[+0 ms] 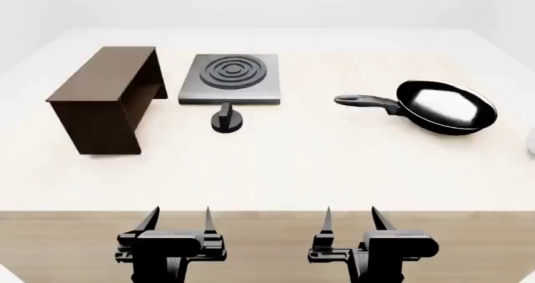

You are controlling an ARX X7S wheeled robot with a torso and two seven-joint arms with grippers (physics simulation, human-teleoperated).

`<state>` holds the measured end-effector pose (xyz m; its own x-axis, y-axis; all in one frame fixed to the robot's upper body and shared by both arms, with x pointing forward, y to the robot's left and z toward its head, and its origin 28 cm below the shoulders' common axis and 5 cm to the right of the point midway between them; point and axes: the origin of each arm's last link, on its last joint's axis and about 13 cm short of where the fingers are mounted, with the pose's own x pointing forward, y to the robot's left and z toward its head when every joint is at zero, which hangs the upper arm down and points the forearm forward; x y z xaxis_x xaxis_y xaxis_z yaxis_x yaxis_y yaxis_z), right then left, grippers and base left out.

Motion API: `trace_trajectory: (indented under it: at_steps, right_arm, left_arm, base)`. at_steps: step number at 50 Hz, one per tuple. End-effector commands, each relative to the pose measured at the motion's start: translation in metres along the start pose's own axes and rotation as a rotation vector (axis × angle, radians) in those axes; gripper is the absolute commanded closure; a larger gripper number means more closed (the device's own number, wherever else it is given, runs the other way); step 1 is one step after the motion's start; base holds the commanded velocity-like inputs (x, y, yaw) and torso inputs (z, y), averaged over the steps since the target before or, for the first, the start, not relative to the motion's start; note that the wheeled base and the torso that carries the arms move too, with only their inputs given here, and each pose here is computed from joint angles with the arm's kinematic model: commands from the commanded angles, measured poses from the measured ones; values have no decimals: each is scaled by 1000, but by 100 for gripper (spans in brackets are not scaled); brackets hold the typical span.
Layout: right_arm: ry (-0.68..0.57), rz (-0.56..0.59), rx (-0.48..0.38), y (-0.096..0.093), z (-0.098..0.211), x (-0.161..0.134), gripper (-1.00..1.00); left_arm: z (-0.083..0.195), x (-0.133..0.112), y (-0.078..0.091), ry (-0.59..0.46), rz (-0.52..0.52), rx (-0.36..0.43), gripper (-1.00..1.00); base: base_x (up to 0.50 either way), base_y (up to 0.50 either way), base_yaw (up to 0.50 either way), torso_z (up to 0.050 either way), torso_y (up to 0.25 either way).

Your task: Put the frying pan on top of the cabinet.

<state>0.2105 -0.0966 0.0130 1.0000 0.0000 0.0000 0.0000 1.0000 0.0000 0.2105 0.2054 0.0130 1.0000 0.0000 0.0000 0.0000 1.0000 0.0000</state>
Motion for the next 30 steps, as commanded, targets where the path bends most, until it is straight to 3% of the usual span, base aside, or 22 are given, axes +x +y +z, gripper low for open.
trace_trajectory:
  at_steps: [1, 7, 30]
  right_arm:
    - [3, -3, 0, 0, 0, 1, -100]
    - [2, 7, 14, 1, 1, -1, -100]
    - [22, -2, 24, 0, 0, 0, -100]
  left_arm:
    - [0, -1, 0, -6, -4, 0, -100]
    - [0, -3, 0, -19, -9, 9, -100]
    - [-1, -4, -1, -24, -20, 19, -100]
  base:
    - [0, 0, 0, 0, 0]
    - [0, 0, 0, 0, 0]
    - [0, -500, 0, 0, 0]
